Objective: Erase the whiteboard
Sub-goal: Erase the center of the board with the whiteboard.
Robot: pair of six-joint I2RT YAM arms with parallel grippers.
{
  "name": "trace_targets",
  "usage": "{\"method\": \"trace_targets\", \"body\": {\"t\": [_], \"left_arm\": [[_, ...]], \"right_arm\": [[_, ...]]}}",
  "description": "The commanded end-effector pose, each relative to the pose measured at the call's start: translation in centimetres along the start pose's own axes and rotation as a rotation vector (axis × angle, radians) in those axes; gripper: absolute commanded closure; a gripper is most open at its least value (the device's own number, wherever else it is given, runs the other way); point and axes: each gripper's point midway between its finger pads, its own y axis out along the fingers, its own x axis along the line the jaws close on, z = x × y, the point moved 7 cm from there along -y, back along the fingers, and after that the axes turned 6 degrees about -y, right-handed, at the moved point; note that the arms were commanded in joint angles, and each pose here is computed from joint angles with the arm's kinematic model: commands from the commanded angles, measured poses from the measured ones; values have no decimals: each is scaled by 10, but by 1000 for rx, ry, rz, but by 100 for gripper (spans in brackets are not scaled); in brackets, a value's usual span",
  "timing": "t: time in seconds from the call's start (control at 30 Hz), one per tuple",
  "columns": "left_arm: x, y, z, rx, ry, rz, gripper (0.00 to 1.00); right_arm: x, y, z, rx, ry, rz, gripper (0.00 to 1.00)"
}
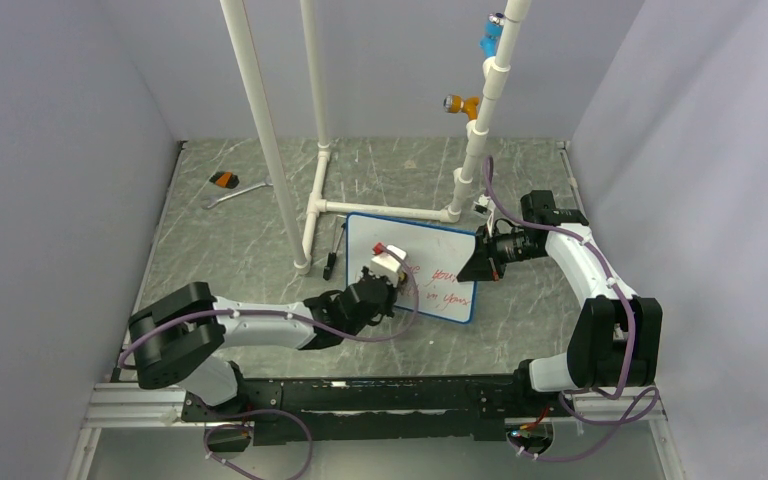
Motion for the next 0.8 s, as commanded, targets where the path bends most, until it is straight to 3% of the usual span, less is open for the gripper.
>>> {"method": "trace_targets", "body": {"t": [0.0, 0.2, 0.47, 0.63, 0.77], "left_arm": [[52, 0, 8, 4, -114, -142, 100], [49, -3, -2, -23, -136, -67, 100], [-17, -6, -23, -120, -5, 134, 100], [-25, 6, -39, -145, 61, 64, 100], [-5, 14, -46, -125, 65, -88, 100]], "right_arm": [[14, 0, -7, -42, -29, -61, 100], [13, 0, -7, -42, -25, -61, 100], [12, 0, -7, -40, -20, -62, 100], [12, 0, -7, -42, -22, -63, 100], [12, 0, -7, -40, -21, -63, 100]]}}
